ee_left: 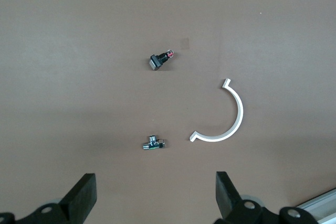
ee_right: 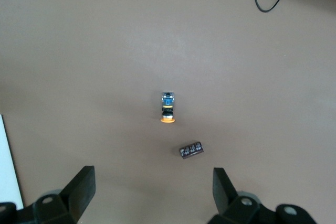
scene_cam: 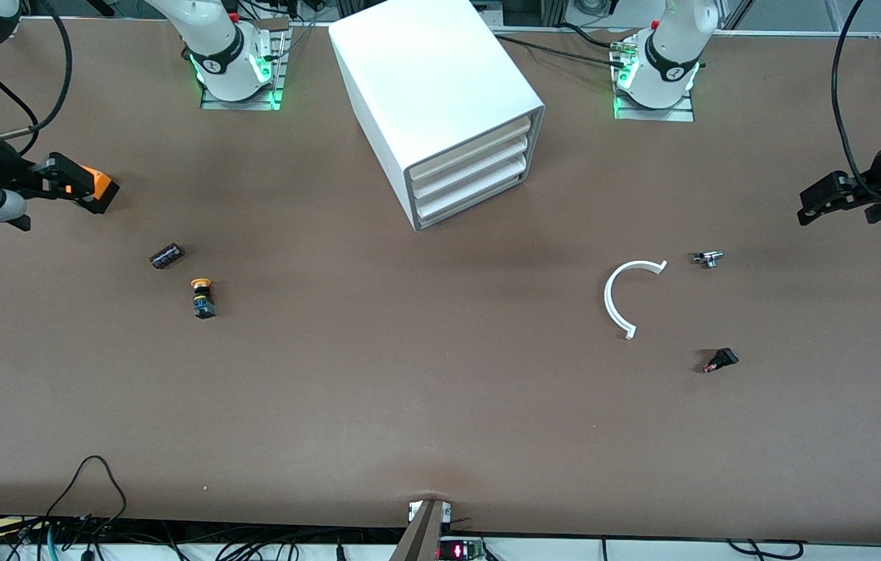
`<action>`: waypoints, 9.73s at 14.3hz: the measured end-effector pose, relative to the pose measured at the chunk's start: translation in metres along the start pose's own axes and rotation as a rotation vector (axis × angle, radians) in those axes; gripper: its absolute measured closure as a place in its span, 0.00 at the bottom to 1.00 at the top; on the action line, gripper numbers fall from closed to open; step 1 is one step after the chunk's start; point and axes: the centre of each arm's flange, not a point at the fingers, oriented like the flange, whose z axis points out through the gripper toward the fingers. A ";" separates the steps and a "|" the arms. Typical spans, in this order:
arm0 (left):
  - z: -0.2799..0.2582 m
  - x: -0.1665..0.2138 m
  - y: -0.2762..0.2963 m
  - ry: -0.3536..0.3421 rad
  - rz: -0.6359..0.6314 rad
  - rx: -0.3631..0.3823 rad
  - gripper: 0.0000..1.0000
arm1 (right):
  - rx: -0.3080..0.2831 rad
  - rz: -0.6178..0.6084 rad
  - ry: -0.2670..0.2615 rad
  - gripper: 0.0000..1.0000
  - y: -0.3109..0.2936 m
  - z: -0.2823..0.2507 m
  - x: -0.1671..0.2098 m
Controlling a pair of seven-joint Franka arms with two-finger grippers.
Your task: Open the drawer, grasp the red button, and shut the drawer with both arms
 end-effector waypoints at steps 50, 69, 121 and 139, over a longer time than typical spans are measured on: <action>0.414 -0.155 0.308 -0.542 0.517 -1.434 0.53 | -0.002 -0.008 0.010 0.00 -0.004 -0.002 0.002; 0.414 -0.152 0.319 -0.511 0.495 -1.456 0.89 | -0.003 -0.015 0.012 0.01 -0.006 0.007 0.009; 0.232 0.052 0.110 -0.403 0.167 -0.368 0.00 | 0.008 0.711 -0.080 0.58 -0.587 0.262 0.024; 0.280 -0.048 0.369 -0.329 -0.400 -0.110 0.00 | 0.006 0.262 -0.210 0.59 -0.307 0.123 0.110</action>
